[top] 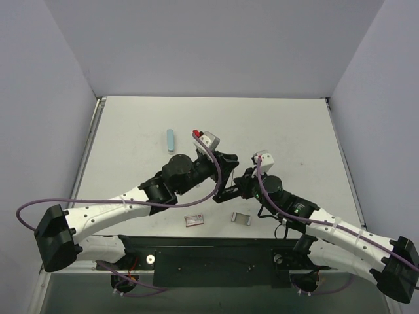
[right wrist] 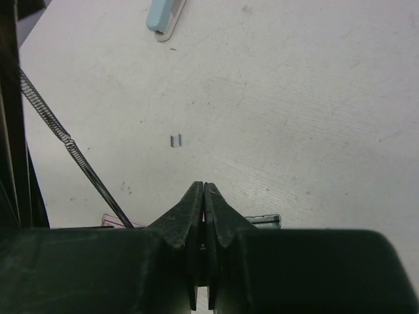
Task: Unload the staples from the stapler
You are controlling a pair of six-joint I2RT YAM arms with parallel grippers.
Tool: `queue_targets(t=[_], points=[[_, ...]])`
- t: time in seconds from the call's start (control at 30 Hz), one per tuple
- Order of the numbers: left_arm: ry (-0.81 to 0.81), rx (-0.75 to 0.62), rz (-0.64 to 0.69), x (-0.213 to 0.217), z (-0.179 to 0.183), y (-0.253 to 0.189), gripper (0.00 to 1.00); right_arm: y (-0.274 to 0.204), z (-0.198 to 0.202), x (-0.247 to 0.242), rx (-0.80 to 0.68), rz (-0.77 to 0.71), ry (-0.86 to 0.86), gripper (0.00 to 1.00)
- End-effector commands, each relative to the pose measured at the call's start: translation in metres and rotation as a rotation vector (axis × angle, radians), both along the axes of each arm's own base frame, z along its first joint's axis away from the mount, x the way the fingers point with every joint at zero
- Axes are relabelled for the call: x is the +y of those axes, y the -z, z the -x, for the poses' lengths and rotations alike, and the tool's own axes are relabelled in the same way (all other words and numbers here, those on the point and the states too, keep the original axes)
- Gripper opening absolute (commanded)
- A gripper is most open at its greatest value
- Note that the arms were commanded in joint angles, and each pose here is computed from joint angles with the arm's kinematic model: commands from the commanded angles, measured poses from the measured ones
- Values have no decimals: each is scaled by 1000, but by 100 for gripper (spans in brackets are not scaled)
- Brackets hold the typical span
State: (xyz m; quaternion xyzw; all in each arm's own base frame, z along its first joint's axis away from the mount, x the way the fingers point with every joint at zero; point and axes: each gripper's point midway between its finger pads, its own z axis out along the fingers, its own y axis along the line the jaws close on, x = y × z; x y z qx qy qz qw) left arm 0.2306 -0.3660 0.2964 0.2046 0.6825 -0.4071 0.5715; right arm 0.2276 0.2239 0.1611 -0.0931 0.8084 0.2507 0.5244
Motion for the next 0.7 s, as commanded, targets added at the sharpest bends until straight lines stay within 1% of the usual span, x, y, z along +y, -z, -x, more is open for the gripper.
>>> queue_targets(t=[0.0, 0.33, 0.47, 0.67], points=[[-67, -181, 334, 13, -11, -124, 0, 11, 3, 5, 35, -15, -18, 0], [-131, -208, 379, 25, -20, -138, 0, 22, 7, 14, 70, -68, -35, 0], [-150, -210, 380, 25, -27, -137, 0, 18, 4, 18, 50, -109, -31, 0], [-148, -197, 363, 17, -37, -129, 0, -3, -5, 27, -10, -150, -41, 0]])
